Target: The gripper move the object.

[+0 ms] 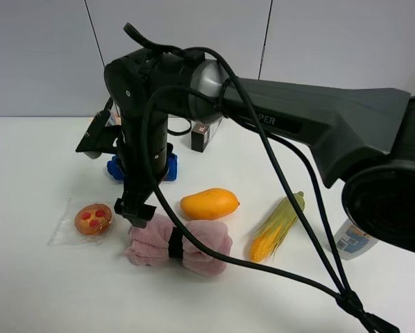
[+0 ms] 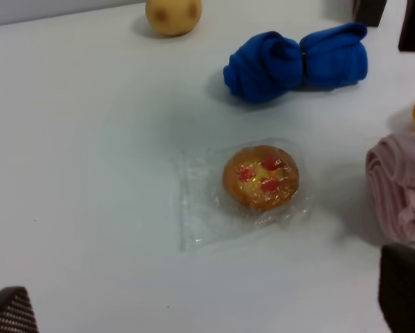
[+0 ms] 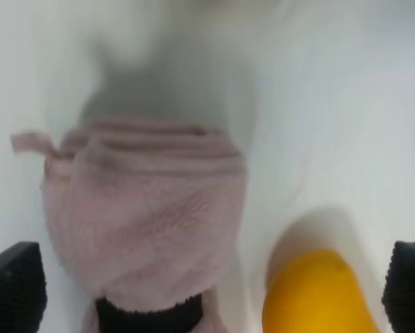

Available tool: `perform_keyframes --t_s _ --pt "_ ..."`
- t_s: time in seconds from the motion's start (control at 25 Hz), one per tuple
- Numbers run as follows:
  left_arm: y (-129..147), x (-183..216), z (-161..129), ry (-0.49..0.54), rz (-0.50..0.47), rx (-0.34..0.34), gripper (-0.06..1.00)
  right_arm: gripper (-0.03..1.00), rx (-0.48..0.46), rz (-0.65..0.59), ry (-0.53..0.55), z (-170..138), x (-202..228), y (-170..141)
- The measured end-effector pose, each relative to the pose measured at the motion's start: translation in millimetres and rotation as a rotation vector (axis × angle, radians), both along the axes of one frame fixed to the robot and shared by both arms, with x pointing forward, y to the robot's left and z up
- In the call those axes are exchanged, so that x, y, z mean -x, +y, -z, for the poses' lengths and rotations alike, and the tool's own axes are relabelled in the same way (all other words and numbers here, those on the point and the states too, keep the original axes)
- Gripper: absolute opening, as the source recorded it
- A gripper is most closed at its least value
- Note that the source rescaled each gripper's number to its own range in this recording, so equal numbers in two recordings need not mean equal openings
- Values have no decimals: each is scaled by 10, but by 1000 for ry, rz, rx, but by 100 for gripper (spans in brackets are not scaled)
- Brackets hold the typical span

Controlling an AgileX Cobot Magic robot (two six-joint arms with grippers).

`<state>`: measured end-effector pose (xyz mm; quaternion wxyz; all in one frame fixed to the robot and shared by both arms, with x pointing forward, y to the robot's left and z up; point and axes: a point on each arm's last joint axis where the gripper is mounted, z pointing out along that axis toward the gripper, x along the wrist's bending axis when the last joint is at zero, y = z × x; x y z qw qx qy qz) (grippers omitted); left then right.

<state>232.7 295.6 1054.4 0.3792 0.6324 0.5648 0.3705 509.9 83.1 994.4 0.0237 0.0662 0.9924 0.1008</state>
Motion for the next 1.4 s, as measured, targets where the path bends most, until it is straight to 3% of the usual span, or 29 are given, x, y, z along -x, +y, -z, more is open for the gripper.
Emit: perform_keyframes --t_s 0.16,0.4,0.88,1.16,1.4 --pt "0 0 0 0 0 0 100 100 -49 123 -5 -188 -103 -83" --pt "0 0 0 0 0 0 100 100 -70 320 -76 -470 -631 -662" --pt "0 0 0 0 0 0 100 100 -141 920 -209 -1119 -1497 -2733" --pt "0 0 0 0 0 0 100 100 -174 1215 -270 -1426 -1401 -3719" --pt "0 0 0 0 0 0 100 100 -97 1317 -262 -1463 -910 -4123"
